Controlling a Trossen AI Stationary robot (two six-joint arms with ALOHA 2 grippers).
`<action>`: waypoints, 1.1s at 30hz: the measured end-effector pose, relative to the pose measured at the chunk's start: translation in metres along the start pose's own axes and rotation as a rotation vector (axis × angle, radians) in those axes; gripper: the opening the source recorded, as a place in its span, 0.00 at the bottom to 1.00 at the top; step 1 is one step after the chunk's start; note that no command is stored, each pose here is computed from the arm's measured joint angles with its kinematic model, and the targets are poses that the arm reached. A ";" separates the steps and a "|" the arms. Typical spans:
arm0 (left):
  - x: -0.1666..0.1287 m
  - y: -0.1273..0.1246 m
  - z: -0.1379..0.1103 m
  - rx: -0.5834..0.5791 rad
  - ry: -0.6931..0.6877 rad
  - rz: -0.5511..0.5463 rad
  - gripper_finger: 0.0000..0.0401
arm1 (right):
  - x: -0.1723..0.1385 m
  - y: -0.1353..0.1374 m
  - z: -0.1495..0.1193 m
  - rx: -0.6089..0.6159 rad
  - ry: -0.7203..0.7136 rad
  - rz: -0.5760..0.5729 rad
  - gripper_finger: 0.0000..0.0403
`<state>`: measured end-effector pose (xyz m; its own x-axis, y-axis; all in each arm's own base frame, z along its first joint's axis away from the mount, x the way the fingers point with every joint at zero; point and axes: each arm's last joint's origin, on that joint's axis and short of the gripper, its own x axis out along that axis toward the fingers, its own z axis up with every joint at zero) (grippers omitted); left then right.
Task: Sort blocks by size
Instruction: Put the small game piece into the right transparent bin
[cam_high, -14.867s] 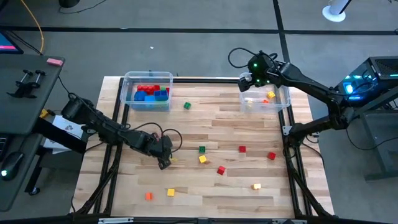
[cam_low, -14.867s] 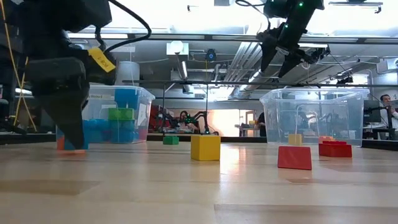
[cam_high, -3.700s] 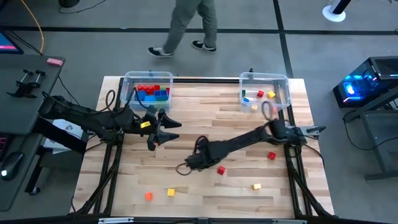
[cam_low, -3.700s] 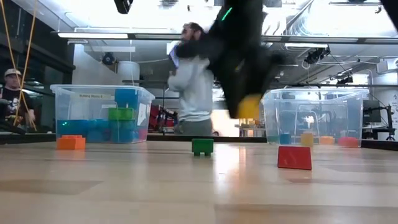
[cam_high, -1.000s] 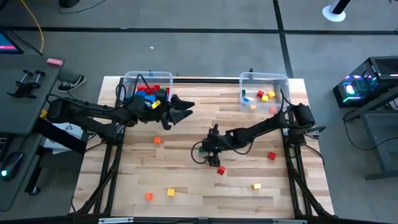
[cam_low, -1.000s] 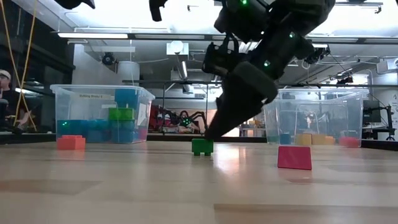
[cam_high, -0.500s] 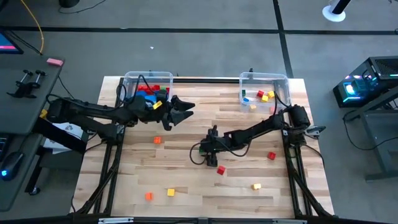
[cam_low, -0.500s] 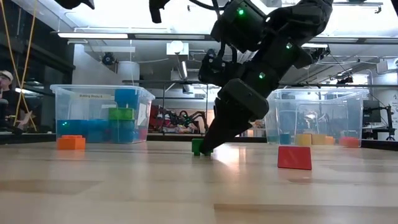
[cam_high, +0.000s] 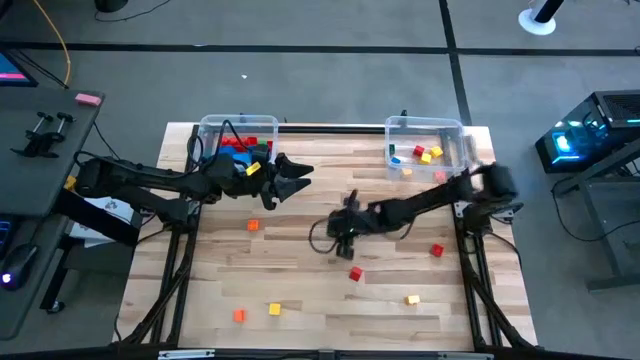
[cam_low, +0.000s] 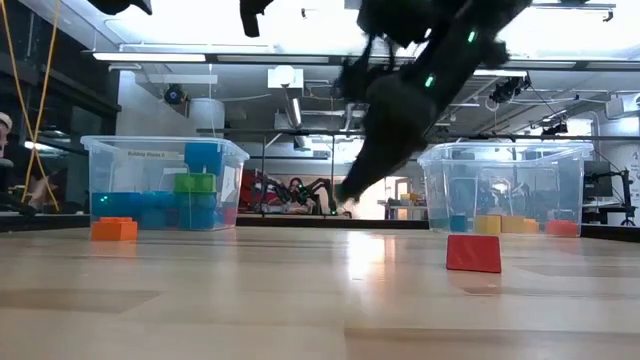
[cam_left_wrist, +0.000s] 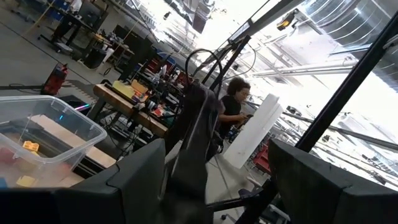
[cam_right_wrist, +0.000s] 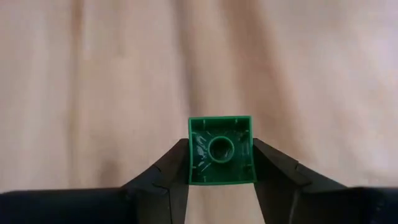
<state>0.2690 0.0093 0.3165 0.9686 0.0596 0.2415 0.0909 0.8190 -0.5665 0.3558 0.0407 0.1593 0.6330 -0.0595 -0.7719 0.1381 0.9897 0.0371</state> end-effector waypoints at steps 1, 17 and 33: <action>0.000 0.000 0.000 0.003 0.000 0.000 0.67 | -0.013 -0.006 0.002 -0.008 0.016 -0.035 0.33; 0.009 0.012 -0.039 0.048 0.188 0.120 0.67 | -0.261 -0.120 -0.044 0.549 -0.152 -0.842 0.33; 0.041 0.054 -0.136 -0.304 0.302 0.031 0.67 | -0.225 -0.196 -0.054 0.993 0.116 -0.779 0.53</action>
<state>0.3455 -0.0221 0.1889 0.9921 -0.1255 0.0049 0.0813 0.6116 -0.7870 0.1446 -0.1323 0.2915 0.0637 -0.5187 -0.8526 0.9847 0.1714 -0.0307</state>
